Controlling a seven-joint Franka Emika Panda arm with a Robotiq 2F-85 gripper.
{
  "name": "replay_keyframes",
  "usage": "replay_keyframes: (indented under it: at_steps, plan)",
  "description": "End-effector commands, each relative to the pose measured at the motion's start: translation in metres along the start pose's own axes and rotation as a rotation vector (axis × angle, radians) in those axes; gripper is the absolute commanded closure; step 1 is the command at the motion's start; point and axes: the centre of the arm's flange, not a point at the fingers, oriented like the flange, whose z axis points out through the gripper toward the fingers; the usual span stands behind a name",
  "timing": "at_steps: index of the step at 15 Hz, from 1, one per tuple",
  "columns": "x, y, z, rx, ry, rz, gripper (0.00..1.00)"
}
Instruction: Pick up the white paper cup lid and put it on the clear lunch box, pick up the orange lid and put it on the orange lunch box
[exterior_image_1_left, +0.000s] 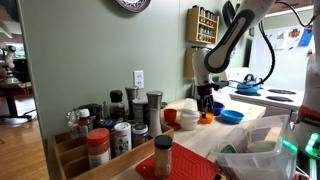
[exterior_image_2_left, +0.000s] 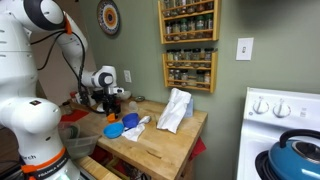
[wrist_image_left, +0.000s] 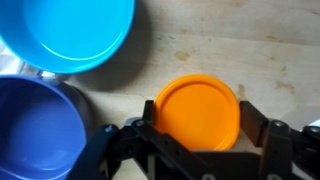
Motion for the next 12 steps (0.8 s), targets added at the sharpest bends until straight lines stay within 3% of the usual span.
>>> replay_keyframes:
  at_steps: [1, 5, 6, 12]
  plan:
    - [0.0013, -0.003, 0.0039, 0.003, -0.01, -0.012, 0.26]
    - [0.0022, -0.0029, 0.0051, 0.003, -0.013, -0.013, 0.22]
    - [0.0023, -0.003, 0.0052, 0.002, -0.015, -0.013, 0.04]
    - [-0.0018, -0.0008, -0.0044, -0.006, -0.004, -0.01, 0.0]
